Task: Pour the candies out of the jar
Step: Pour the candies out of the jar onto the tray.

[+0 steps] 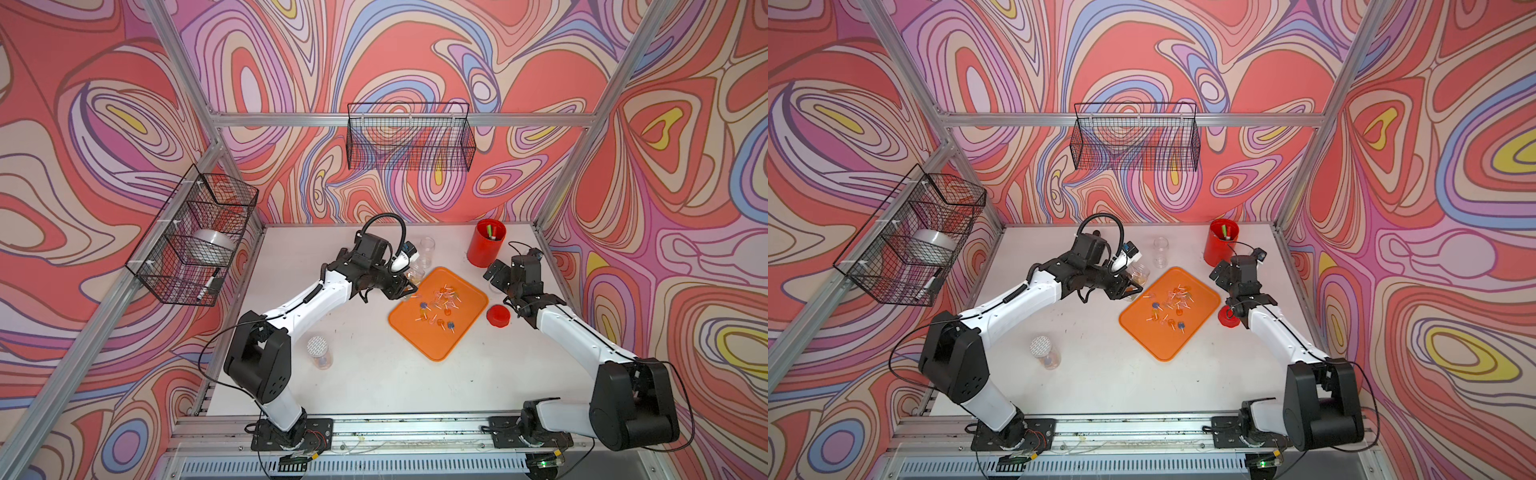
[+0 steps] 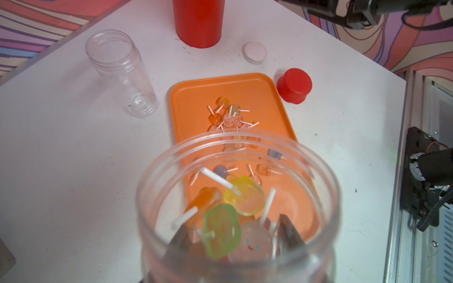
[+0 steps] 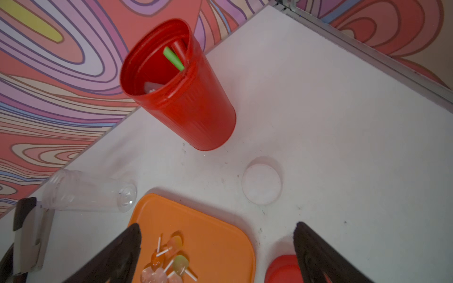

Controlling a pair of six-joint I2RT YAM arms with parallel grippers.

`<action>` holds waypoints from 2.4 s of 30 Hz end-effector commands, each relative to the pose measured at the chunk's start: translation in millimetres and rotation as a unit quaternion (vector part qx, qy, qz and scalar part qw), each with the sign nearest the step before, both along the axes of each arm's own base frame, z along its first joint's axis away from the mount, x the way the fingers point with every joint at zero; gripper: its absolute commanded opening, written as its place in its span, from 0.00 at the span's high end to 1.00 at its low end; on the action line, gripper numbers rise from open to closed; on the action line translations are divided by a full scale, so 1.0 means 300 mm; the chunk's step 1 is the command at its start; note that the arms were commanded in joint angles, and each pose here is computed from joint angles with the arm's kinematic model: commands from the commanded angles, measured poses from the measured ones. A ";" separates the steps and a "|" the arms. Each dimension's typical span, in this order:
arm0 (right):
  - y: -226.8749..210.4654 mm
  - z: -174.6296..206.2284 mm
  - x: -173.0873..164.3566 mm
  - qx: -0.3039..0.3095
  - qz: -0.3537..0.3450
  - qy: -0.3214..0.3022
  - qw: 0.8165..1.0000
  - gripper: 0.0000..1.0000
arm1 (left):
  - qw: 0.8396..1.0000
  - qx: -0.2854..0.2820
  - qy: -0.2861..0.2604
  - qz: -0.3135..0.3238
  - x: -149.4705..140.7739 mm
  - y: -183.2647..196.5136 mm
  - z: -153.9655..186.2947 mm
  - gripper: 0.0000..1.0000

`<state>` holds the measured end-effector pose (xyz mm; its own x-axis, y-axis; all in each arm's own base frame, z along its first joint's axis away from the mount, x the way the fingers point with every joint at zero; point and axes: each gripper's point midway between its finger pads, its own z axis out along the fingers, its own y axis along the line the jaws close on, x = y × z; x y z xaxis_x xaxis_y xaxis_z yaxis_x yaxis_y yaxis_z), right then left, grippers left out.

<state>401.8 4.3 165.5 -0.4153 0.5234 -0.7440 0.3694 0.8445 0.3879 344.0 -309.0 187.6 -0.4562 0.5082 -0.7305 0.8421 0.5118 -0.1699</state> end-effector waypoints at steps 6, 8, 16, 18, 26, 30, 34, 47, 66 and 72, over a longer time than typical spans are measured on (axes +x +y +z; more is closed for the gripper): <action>0.055 0.052 0.032 0.038 0.037 -0.048 0.997 0.02 | 0.987 0.132 0.039 -0.080 -0.106 -0.056 -0.142 1.00; 0.060 0.049 0.028 0.044 0.039 -0.049 0.997 0.02 | 0.982 0.159 0.041 -0.093 -0.105 -0.070 -0.167 1.00; 0.053 0.024 0.006 0.048 0.031 -0.048 0.997 0.02 | 0.947 0.285 0.000 -0.146 -0.065 -0.121 -0.219 1.00; 0.047 0.023 0.002 0.045 0.026 -0.050 0.997 0.02 | 0.936 0.316 -0.019 -0.155 -0.049 -0.125 -0.225 1.00; 0.039 0.014 0.011 0.036 0.024 -0.046 0.998 0.02 | 0.849 0.464 -0.151 -0.205 0.030 -0.107 -0.247 1.00; 0.041 0.000 0.010 0.039 0.022 -0.043 0.998 0.02 | 0.823 0.490 -0.182 -0.221 0.056 -0.104 -0.240 1.00; 0.034 -0.009 0.004 0.038 0.018 -0.038 0.998 0.02 | 0.793 0.519 -0.210 -0.241 0.076 -0.095 -0.239 1.00; 0.022 -0.011 -0.009 0.034 0.008 -0.038 0.999 0.02 | 0.723 0.572 -0.268 -0.279 0.136 -0.079 -0.241 1.00; 0.023 -0.019 -0.021 0.042 0.006 -0.034 0.999 0.02 | 0.636 0.625 -0.325 -0.314 0.157 -0.015 -0.268 1.00; 0.032 -0.032 -0.015 0.053 0.008 -0.033 0.998 0.02 | 0.605 0.633 -0.354 -0.329 0.148 -0.003 -0.255 1.00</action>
<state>399.4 14.5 157.1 -0.3824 0.5812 -0.7183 0.3266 0.8122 0.4833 381.5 -302.2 79.4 0.3415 0.7861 0.5153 0.6499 -0.5935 0.4747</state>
